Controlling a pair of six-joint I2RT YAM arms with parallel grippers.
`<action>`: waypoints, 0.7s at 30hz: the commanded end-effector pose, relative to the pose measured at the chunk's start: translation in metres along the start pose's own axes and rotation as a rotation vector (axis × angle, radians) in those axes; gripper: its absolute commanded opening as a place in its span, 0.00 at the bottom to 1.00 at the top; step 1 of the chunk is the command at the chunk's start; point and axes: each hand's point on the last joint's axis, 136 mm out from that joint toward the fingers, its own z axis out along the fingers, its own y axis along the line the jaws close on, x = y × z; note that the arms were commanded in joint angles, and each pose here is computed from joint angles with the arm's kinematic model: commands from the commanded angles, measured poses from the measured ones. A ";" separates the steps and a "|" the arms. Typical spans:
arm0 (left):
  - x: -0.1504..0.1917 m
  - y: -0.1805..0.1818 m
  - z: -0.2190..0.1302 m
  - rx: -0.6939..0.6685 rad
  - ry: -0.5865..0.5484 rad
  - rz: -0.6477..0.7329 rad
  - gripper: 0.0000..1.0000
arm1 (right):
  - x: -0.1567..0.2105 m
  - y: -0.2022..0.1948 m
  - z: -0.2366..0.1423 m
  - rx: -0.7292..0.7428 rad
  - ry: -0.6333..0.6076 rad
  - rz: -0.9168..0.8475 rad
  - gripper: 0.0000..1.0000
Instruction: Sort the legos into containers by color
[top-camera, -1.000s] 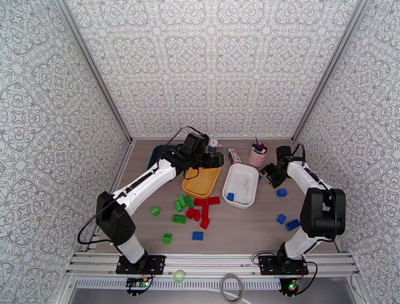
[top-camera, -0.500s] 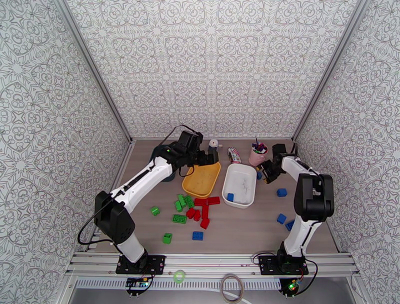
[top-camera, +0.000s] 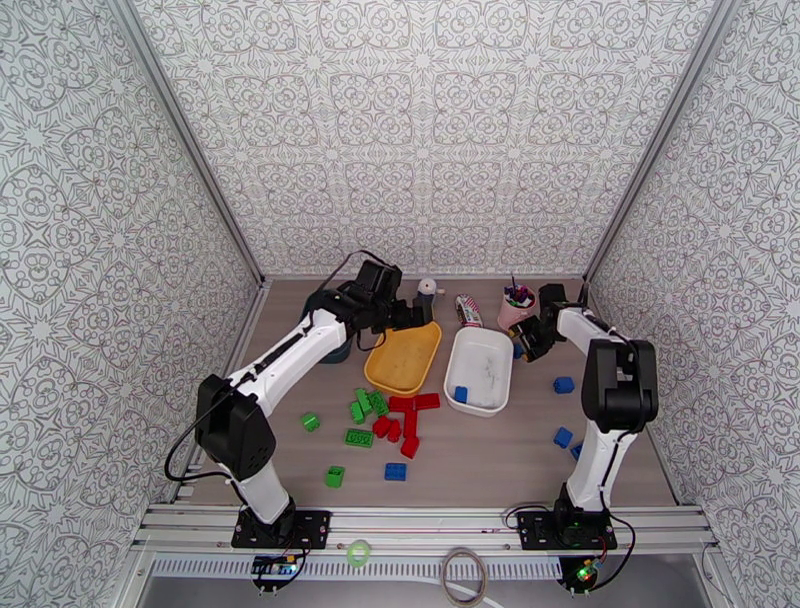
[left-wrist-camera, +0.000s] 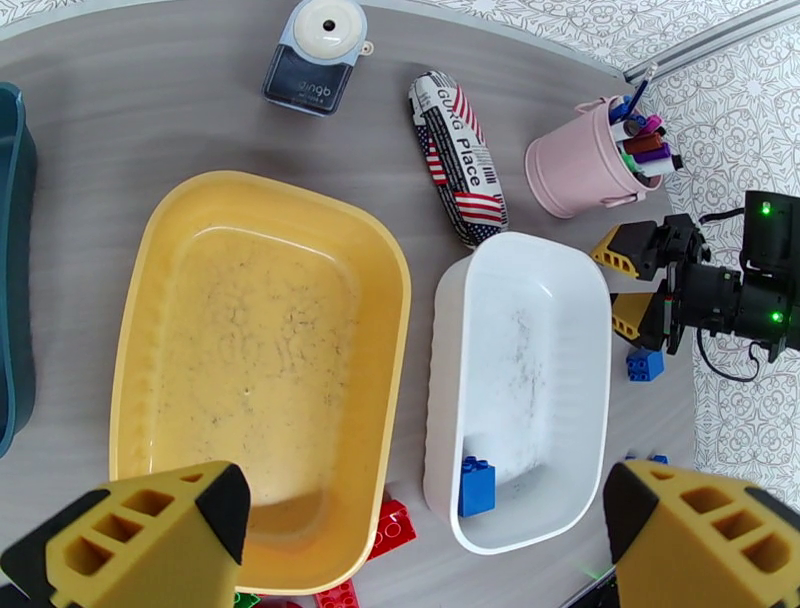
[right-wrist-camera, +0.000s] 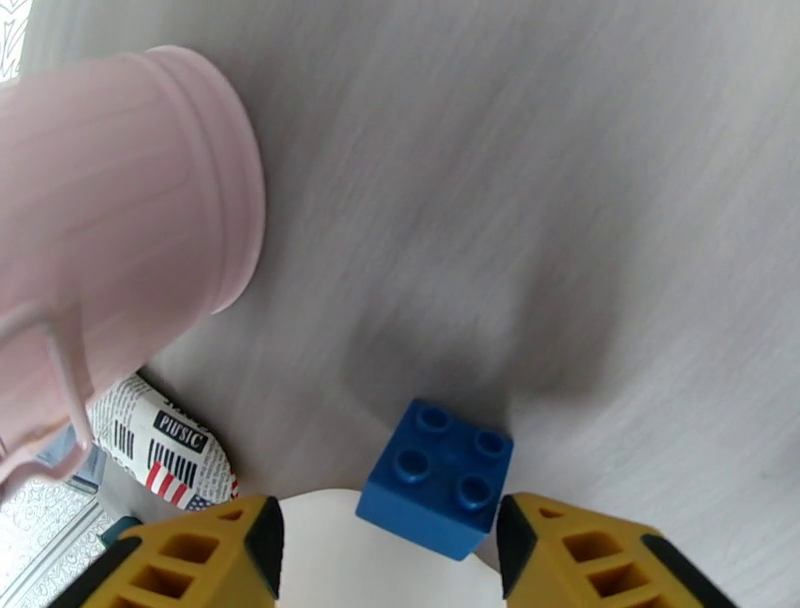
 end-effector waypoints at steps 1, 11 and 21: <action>-0.008 -0.003 -0.005 0.012 -0.008 0.015 0.99 | -0.001 -0.004 0.009 0.043 0.001 0.024 0.60; -0.007 0.002 -0.005 -0.008 -0.009 0.006 0.99 | -0.002 -0.007 0.018 0.056 0.005 0.027 0.56; -0.013 0.011 -0.012 -0.062 -0.058 0.000 0.99 | 0.000 -0.012 0.006 0.053 -0.016 -0.009 0.42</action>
